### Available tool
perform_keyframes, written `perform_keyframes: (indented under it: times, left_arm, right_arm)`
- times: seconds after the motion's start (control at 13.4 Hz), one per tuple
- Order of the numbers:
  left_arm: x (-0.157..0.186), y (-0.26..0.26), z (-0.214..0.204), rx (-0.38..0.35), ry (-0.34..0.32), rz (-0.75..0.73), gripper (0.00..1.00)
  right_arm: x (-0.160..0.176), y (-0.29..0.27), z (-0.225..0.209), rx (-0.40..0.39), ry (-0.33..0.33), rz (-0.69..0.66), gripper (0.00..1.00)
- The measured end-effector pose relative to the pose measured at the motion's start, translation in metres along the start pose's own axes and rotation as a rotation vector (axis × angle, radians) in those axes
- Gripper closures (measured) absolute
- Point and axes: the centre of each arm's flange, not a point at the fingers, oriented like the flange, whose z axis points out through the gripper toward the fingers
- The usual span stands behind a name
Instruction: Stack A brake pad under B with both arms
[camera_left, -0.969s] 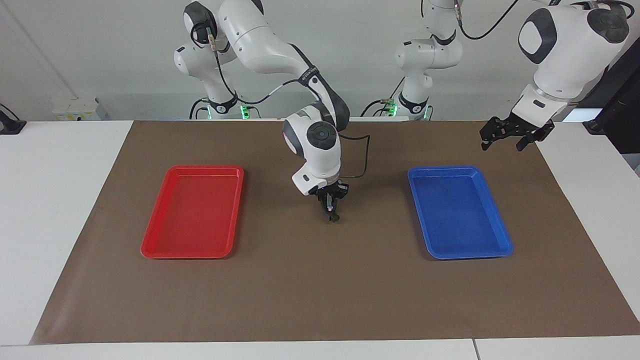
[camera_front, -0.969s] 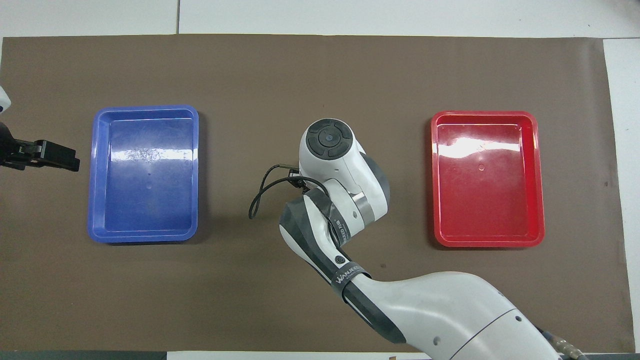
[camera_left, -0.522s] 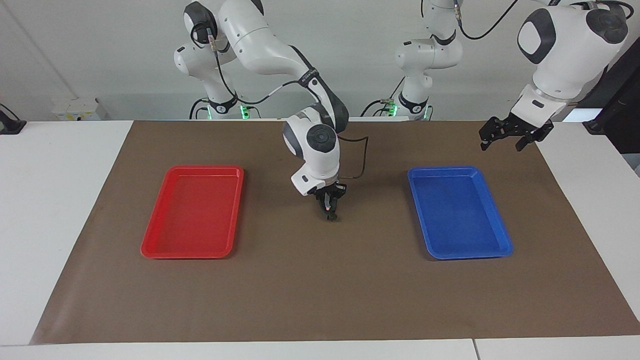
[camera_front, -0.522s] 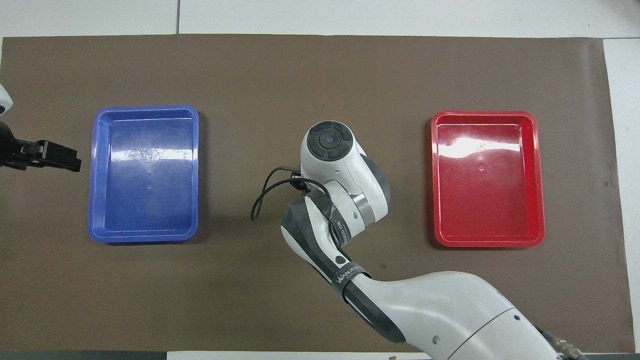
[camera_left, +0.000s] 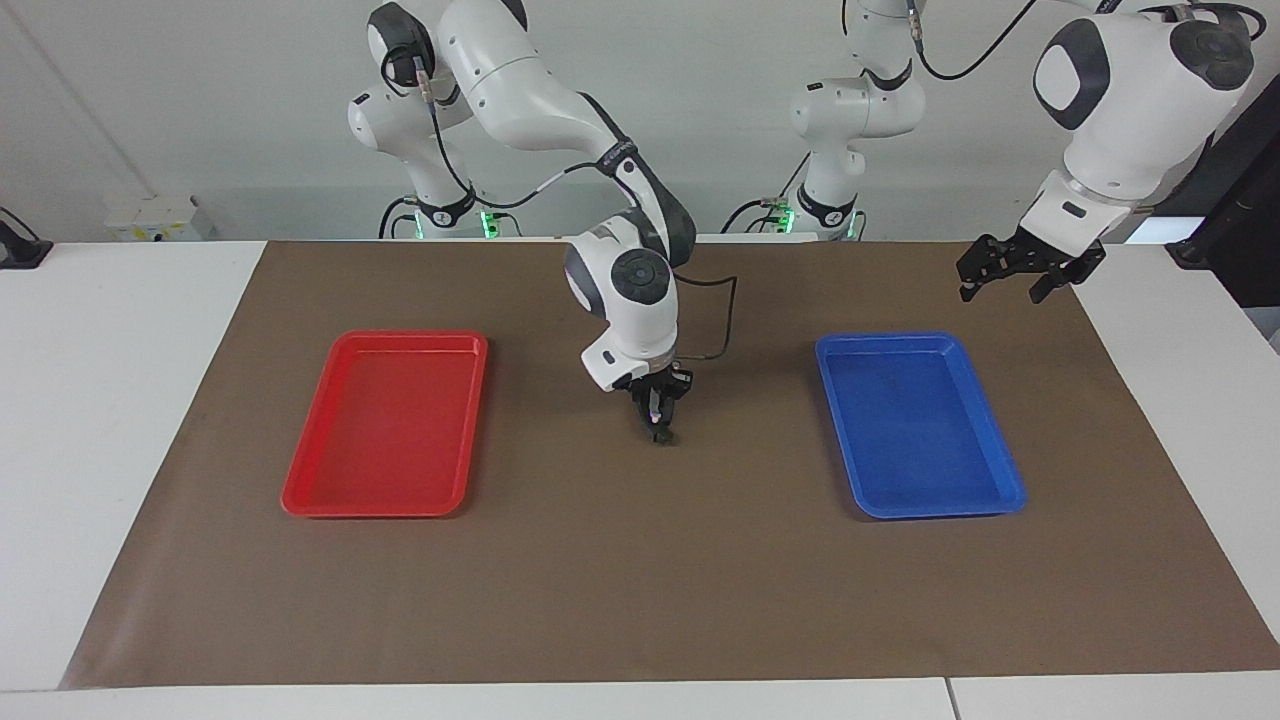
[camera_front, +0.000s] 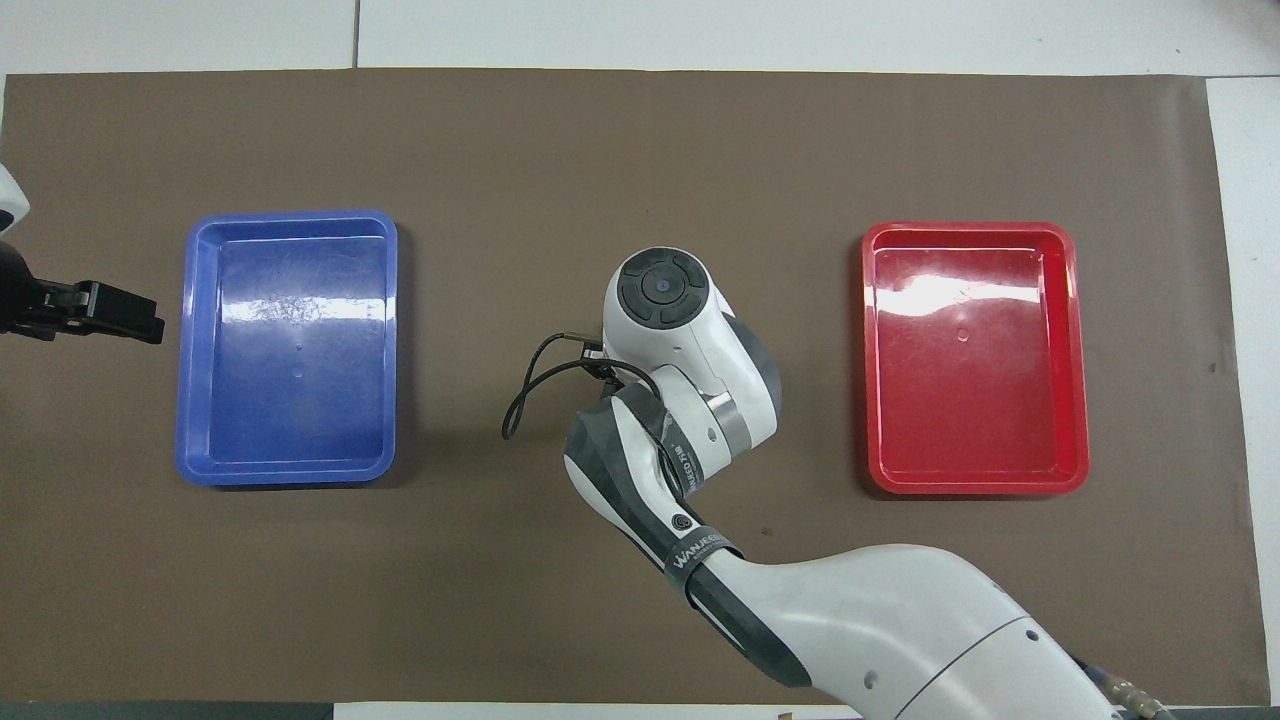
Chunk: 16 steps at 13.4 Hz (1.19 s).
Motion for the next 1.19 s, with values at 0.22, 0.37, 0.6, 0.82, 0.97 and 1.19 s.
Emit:
perform_keyframes:
  times: [0.22, 0.37, 0.6, 0.82, 0.97, 1.19]
  left_arm:
    - [0.0, 0.0, 0.0, 0.0, 0.0, -0.004, 0.0]
    - [0.0, -0.003, 0.0, 0.0, 0.0, -0.011, 0.0]
    - [-0.001, -0.005, 0.0, -0.001, 0.0, -0.016, 0.0]
    - [-0.001, -0.005, 0.0, -0.001, 0.0, -0.016, 0.0]
    - [-0.001, -0.005, 0.0, -0.001, 0.0, -0.017, 0.0]
    - [-0.001, -0.005, 0.0, -0.001, 0.0, -0.017, 0.0]
  right_arm:
    - [-0.001, -0.001, 0.0, 0.008, 0.008, -0.002, 0.52]
    - [-0.004, -0.005, -0.002, 0.016, 0.015, -0.006, 0.28]
    - [-0.002, -0.008, -0.02, 0.033, 0.029, 0.0, 0.0]
    - [0.019, 0.022, -0.086, 0.07, 0.079, 0.046, 0.0]
    - [0.048, 0.077, -0.147, 0.052, 0.147, 0.042, 0.0]
    - [0.084, 0.169, -0.213, -0.011, 0.219, -0.017, 0.0]
